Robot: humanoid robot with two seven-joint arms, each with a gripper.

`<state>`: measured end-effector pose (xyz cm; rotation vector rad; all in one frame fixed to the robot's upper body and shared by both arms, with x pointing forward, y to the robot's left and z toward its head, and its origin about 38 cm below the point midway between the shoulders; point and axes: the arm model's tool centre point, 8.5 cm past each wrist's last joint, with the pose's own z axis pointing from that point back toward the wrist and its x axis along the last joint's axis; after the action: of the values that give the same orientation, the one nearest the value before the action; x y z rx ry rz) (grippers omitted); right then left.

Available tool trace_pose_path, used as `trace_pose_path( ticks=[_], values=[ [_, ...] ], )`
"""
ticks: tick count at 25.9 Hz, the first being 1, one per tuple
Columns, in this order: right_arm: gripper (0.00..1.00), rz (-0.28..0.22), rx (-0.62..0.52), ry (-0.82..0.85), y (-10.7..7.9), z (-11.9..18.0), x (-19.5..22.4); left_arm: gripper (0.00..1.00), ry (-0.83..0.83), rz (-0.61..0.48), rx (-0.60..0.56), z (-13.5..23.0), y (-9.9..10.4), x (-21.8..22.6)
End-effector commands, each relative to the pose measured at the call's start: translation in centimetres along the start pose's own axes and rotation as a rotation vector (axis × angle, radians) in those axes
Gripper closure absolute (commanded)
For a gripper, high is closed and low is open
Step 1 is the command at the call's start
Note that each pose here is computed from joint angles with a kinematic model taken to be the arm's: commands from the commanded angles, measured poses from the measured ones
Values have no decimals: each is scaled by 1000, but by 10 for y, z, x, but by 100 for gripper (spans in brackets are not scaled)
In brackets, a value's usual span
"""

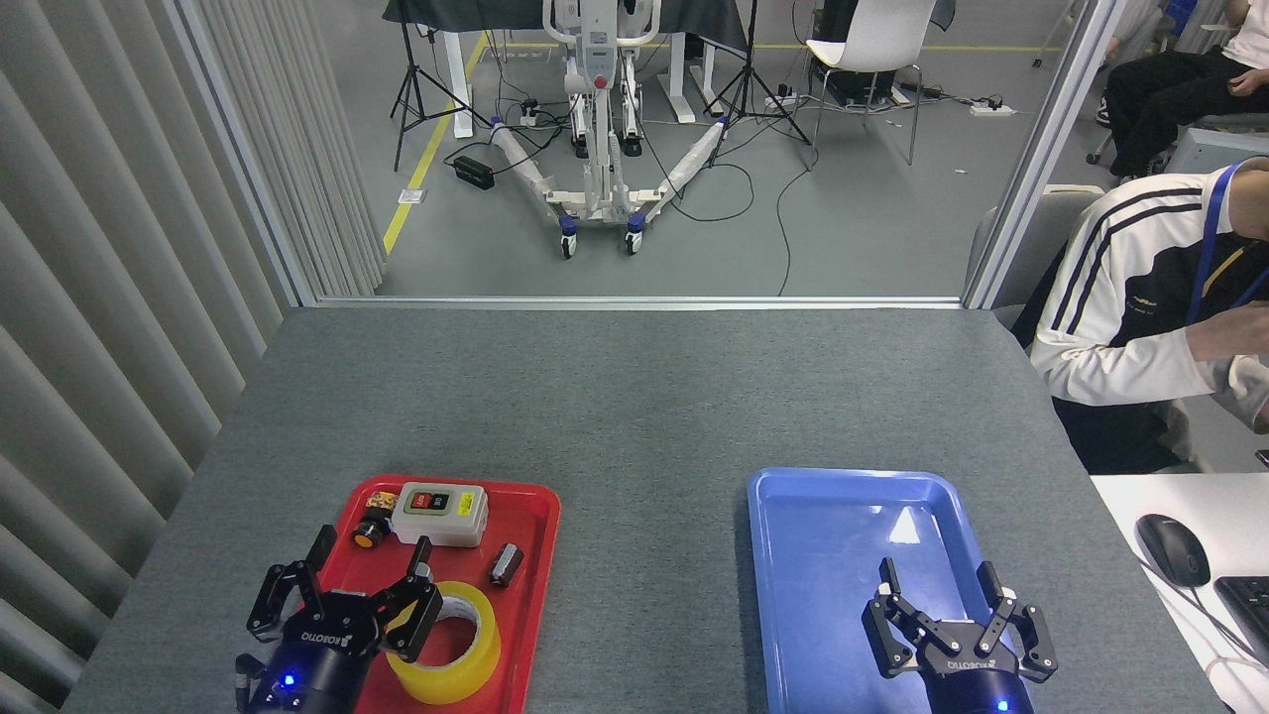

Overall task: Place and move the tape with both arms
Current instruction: 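Lower the left gripper onto the yellow tape roll in the red tray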

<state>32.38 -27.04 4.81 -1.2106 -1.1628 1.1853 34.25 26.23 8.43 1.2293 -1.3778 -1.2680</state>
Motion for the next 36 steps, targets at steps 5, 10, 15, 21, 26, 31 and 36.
trace_pose_path(
  ticks=[5,10,15,21,26,31,36],
  values=[
    [0,12,-2,-3,-2,-2,-2,1,14,13,-13,2,0,-7],
    [0,19,1,-4,-2,-1,-5,1,1,29,12,4,6,-2],
    [0,13,1,-21,-1,2,-2,1,-5,21,20,0,13,-5],
    [0,23,0,-21,1,4,-4,1,-46,72,16,-11,23,-1],
    [0,24,5,-18,3,4,-5,1,-115,-46,-241,-41,30,-12],
    [0,22,4,-20,3,5,-4,1,-168,-62,-501,-54,24,12],
    [0,41,-17,13,-5,-1,-19,1,-178,-73,-697,-59,7,18]
  ],
)
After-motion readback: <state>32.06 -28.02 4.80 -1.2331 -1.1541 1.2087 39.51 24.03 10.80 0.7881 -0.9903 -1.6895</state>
